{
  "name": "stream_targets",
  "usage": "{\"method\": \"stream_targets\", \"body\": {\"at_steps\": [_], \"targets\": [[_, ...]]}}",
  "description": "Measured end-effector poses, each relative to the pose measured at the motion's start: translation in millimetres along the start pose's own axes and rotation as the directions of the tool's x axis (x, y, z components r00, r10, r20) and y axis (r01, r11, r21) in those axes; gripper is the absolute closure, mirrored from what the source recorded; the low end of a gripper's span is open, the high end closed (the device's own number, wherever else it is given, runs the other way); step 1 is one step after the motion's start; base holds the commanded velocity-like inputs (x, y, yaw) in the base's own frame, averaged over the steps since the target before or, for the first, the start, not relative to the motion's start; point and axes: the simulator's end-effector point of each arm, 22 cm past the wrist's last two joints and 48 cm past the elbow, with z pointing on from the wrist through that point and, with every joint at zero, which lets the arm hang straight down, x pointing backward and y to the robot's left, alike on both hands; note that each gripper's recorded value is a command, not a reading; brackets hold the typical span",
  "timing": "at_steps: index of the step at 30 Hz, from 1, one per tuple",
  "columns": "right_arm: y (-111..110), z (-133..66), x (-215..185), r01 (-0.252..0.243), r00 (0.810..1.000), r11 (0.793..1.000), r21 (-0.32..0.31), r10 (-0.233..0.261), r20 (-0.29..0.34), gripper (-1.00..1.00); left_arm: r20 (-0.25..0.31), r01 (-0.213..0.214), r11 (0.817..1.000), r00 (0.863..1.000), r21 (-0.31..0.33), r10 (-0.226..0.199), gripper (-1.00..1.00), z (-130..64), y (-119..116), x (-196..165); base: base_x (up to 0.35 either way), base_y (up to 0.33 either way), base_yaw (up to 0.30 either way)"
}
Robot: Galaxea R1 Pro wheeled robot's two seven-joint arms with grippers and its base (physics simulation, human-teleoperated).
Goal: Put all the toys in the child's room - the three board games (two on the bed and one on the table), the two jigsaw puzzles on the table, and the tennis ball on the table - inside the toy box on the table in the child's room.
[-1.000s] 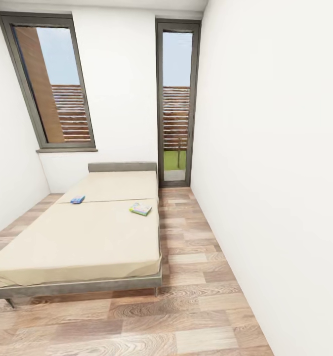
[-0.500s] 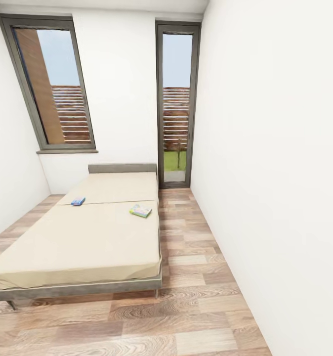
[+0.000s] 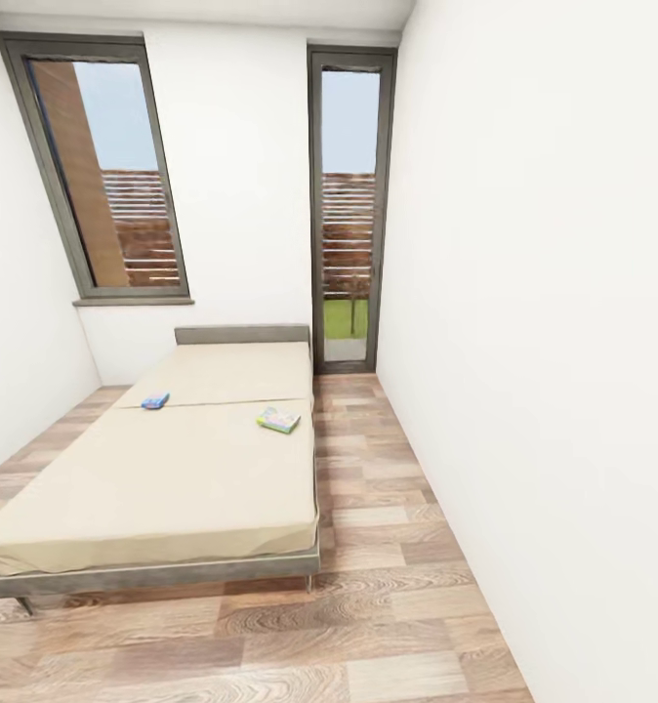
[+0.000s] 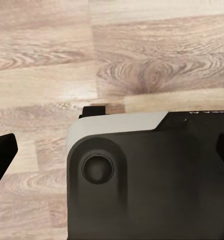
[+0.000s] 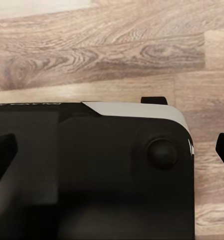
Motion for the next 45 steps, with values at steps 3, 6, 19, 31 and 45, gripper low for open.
{"method": "stream_targets", "body": {"at_steps": [3, 6, 19, 31, 45], "targets": [[1, -4.3, -1, 0.000, 1.000, 1.000, 0.000, 0.000, 0.000, -1.00, 0.000, 0.001, 1.000, 1.000, 0.000, -0.001, -1.00, -4.3, 0, -1, 0.000, 0.000, 0.000], [1, -8.6, -2, -0.001, 1.000, 1.000, 0.000, 0.001, -0.001, -1.00, 0.002, 0.001, 1.000, 1.000, -0.001, -0.001, -1.00, -8.6, 0, -3, 0.000, 0.000, 0.000], [3, -8.0, -107, 0.007, 1.000, 1.000, 0.021, -0.007, 0.008, -1.00, 0.055, 0.004, 1.000, 0.998, -0.021, -0.003, -1.00, -16.0, 21, -97, 0.000, 0.000, 0.000], [16, -34.7, -245, 0.007, 0.995, 1.000, 0.014, -0.008, 0.097, -1.00, 0.076, 0.120, 0.993, 0.990, 0.011, -0.120, -1.00, -46.0, 49, -270, 0.000, 0.000, 0.000], [19, -75.6, -316, 0.001, 0.981, 1.000, 0.009, -0.003, 0.196, -1.00, 0.184, 0.139, 0.990, 0.972, 0.035, -0.143, -1.00, -114.1, 64, -410, 0.000, 0.000, 0.000]]}}
